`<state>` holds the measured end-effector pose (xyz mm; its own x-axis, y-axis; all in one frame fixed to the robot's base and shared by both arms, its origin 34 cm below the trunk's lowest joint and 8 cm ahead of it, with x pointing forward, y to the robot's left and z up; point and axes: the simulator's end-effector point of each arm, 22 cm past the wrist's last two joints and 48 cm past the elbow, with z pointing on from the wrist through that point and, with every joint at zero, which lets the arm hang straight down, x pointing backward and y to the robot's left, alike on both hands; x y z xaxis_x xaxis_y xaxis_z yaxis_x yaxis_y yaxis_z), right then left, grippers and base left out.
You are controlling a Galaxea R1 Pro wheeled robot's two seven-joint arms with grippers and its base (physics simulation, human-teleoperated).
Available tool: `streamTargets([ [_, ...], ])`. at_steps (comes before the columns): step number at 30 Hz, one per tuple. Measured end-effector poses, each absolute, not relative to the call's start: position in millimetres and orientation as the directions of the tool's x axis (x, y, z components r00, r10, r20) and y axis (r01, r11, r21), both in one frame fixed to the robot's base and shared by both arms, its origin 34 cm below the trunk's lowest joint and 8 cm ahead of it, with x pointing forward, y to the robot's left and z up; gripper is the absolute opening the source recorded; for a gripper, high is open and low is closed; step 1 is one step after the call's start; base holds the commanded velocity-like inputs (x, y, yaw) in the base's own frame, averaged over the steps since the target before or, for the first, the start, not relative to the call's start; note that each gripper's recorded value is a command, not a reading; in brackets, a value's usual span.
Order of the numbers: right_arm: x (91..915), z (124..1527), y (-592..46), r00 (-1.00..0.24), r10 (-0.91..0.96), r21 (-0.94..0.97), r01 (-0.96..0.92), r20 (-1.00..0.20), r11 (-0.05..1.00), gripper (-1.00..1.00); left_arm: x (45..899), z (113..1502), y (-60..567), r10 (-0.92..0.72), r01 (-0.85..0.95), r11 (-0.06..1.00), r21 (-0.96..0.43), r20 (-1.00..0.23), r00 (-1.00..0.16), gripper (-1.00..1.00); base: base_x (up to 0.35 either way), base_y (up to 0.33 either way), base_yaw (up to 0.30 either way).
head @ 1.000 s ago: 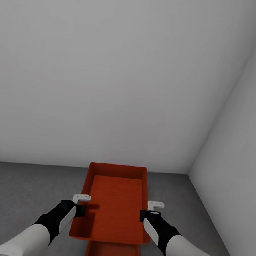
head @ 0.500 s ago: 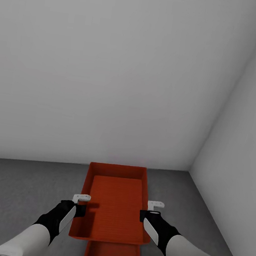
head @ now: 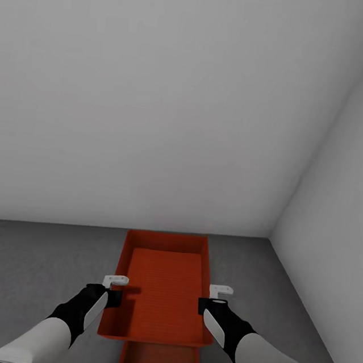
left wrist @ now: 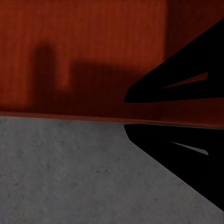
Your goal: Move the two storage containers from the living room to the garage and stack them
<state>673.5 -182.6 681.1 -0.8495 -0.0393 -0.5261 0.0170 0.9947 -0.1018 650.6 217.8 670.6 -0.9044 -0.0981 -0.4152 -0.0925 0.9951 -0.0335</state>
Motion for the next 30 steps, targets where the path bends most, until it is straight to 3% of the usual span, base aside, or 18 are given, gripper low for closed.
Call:
streamTargets([
  [30,662.0,655.6,-182.5,-0.873,-0.038,-0.102,0.013,-0.486,0.995,-1.0,638.7,646.4,217.9,-0.099,-0.095,0.995,-0.029,-0.373,-0.923,-1.0,0.0,0.0,0.0],
])
